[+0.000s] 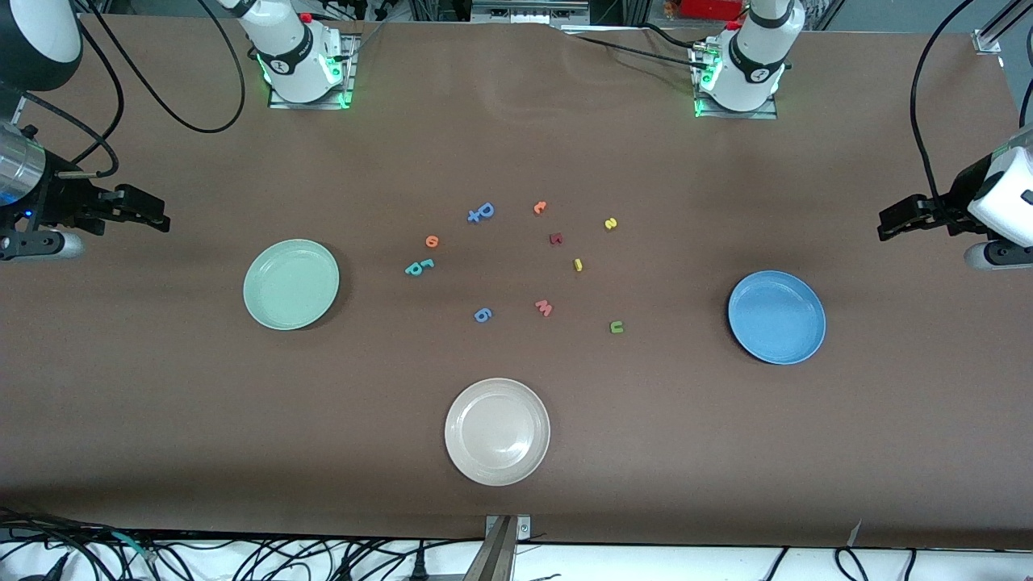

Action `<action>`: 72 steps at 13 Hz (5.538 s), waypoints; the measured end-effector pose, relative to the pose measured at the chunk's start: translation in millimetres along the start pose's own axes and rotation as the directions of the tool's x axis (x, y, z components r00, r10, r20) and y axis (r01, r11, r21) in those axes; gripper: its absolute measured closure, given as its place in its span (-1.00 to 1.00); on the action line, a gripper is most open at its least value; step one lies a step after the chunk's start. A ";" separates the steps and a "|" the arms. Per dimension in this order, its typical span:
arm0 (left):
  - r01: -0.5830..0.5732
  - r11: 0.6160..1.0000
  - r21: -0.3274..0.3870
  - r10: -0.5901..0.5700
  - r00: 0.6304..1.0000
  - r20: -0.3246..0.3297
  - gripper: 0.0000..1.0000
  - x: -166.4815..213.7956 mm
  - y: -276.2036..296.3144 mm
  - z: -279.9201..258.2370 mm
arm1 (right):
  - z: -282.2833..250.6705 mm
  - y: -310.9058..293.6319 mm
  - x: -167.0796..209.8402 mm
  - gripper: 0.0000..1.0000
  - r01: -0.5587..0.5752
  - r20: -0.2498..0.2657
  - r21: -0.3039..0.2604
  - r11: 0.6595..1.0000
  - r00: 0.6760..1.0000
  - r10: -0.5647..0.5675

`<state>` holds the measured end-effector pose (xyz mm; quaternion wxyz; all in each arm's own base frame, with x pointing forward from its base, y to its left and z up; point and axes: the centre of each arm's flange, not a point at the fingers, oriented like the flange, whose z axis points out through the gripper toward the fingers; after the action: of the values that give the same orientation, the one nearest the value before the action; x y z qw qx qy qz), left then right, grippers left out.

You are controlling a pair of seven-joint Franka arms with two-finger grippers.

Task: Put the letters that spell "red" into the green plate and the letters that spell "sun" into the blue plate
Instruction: 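Reach the right gripper to the teal letter d and grasp it, then carry the teal d toward the green plate while the left gripper grasps yellow letter, then drop the d on the green plate while the left gripper carries yellow letter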

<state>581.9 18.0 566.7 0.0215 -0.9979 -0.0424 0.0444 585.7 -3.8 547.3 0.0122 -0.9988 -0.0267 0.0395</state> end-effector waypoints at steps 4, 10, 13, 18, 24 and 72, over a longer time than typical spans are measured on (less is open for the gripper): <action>0.000 1.000 0.000 0.000 1.000 0.000 -1.00 0.0 0.0 0.0 | 12.1 0.6 5.4 -1.00 -0.008 0.021 0.002 1.000 1.000 0.008; 0.000 1.000 0.000 0.000 1.000 0.000 -1.00 0.0 -0.3 0.0 | 18.4 -80.5 0.3 -1.00 -0.232 0.062 -0.028 0.972 0.970 0.234; 0.001 1.000 0.000 -0.001 1.000 0.000 -1.00 0.1 -0.3 0.1 | 31.1 -151.6 -5.2 -0.98 -0.371 0.064 -0.060 0.926 0.925 0.375; 0.001 1.000 0.000 -0.001 1.000 0.000 -1.00 0.1 -0.4 0.2 | 116.2 -254.0 6.6 -0.99 -0.645 0.010 -0.054 0.762 0.763 0.646; 0.000 1.000 0.000 0.000 1.000 0.000 -1.00 0.1 -0.1 0.2 | 249.1 -272.2 24.3 -0.96 -0.773 -0.033 -0.001 0.634 0.634 0.773; 0.432 0.898 -0.086 -0.412 0.893 0.181 0.79 -36.5 370.0 345.0 | 307.0 -125.2 19.8 -0.97 -0.615 -0.023 -0.174 0.769 0.783 0.621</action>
<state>545.0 -340.0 209.3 -0.0347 -0.9575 -0.2624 0.1149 574.4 129.1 243.1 -0.0881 -0.9483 0.2996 0.0567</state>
